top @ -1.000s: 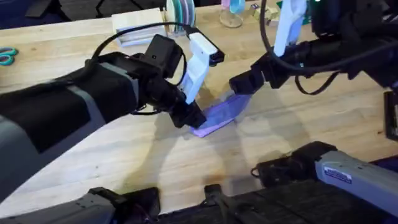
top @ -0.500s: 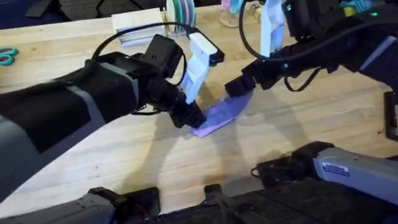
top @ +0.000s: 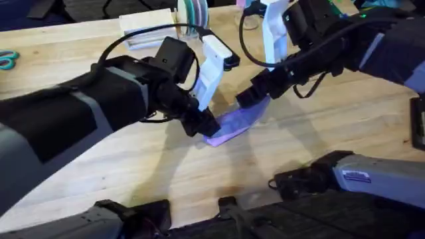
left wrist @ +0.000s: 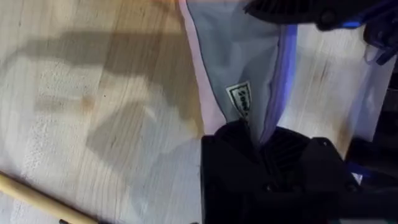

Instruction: Unzip the bag, pick up the pens from the table one at a time and place them inside, then zip the bag closed.

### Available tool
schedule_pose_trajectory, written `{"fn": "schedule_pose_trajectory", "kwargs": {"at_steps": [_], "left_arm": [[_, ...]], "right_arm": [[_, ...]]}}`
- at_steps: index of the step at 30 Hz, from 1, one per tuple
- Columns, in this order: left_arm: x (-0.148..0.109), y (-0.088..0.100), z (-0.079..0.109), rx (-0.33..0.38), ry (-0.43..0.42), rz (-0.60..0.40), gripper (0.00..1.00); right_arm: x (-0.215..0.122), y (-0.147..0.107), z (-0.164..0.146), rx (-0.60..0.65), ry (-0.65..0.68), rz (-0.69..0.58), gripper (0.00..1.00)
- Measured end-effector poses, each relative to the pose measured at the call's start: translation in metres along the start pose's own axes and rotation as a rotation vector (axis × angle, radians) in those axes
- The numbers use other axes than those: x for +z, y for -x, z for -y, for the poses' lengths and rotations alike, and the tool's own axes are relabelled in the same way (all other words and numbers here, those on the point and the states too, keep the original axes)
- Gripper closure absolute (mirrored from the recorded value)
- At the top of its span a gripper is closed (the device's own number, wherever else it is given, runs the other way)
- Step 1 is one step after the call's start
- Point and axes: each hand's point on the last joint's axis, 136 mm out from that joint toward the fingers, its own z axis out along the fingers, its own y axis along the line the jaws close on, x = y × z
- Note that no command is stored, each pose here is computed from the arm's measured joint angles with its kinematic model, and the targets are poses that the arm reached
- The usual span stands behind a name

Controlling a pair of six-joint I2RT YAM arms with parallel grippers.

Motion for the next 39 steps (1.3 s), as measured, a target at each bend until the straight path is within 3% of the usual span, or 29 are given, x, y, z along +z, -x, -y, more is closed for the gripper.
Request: {"fn": "schedule_pose_trajectory", "kwargs": {"at_steps": [10, 14, 17, 25, 33, 39], "left_arm": [[0.0, 0.0, 0.0, 0.0, 0.0, 0.0, 0.958], [0.0, 0.0, 0.0, 0.001, -0.001, 0.0, 0.958], [0.0, 0.0, 0.001, 0.002, -0.001, -0.001, 0.958], [0.0, 0.0, 0.0, 0.001, -0.001, -0.001, 0.958], [0.0, 0.0, 0.0, 0.001, -0.001, -0.001, 0.958], [0.0, -0.001, 0.001, -0.001, -0.002, -0.003, 0.958]], "right_arm": [[0.0, -0.009, 0.001, -0.01, -0.012, -0.042, 0.506], [0.001, -0.011, -0.002, -0.013, -0.003, -0.051, 0.713], [0.0, -0.012, -0.002, -0.018, -0.003, -0.057, 0.941], [-0.001, -0.016, 0.003, -0.048, -0.034, -0.071, 0.97], [-0.024, -0.01, -0.001, -0.081, -0.067, 0.007, 0.971], [-0.035, -0.012, -0.015, -0.09, -0.014, 0.04, 0.971]]}}
